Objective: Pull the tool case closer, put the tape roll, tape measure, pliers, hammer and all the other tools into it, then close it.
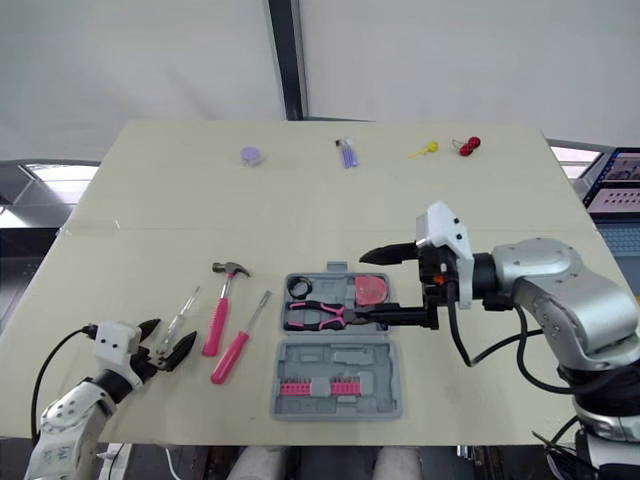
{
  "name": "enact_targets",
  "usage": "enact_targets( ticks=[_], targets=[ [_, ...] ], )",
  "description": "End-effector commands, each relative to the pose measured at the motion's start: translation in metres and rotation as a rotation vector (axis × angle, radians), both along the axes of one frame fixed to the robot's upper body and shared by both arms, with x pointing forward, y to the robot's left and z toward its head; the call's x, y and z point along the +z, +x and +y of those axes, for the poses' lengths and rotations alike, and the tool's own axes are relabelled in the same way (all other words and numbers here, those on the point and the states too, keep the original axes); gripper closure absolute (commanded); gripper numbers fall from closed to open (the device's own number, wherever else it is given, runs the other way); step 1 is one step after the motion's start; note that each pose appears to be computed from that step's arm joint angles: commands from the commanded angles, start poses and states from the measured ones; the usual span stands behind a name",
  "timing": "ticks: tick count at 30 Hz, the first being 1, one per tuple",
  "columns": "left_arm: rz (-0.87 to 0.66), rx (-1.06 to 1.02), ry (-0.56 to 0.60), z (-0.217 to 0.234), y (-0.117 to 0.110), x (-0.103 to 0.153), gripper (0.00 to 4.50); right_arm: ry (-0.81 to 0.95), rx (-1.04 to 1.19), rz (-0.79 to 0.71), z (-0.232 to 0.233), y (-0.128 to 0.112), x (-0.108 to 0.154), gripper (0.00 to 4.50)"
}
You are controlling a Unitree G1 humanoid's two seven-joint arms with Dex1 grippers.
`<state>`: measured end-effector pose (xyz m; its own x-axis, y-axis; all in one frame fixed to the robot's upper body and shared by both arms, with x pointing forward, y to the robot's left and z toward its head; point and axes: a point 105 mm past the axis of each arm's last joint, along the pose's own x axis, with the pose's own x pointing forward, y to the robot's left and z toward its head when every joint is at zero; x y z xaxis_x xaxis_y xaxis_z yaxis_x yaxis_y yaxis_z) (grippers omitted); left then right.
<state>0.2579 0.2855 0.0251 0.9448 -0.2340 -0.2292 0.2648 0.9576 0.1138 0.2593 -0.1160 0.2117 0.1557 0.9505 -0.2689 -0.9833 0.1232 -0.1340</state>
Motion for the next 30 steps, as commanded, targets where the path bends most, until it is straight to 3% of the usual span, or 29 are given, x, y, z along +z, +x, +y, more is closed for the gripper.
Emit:
enact_targets(
  ticks=[1, 14, 17, 24, 30],
  targets=[
    [0.01, 0.035, -0.001, 0.0046, 0.0003, -0.0052, 0.0, -0.018, 0.029, -0.038, 0.0029, -0.0054, 0.0064, 0.04],
    [0.022, 0.017, 0.001, 0.0011, 0.0082, -0.0059, 0.0, -0.018, 0.018, -0.036, 0.0006, -0.004, 0.0049, 0.04],
    [0.024, 0.019, 0.001, 0.0018, 0.0077, -0.0072, 0.82, -0.017, 0.016, -0.035, 0.0, -0.0038, 0.0045, 0.0],
    [0.028, 0.019, -0.003, 0.002, 0.0068, -0.0089, 4.39, 0.0, 0.011, -0.034, -0.0007, -0.0027, 0.0055, 0.0],
    [0.036, 0.031, 0.005, 0.0067, 0.0067, -0.0112, 4.39, 0.006, 0.015, -0.039, -0.0009, -0.0022, 0.0064, 0.0]
  ],
)
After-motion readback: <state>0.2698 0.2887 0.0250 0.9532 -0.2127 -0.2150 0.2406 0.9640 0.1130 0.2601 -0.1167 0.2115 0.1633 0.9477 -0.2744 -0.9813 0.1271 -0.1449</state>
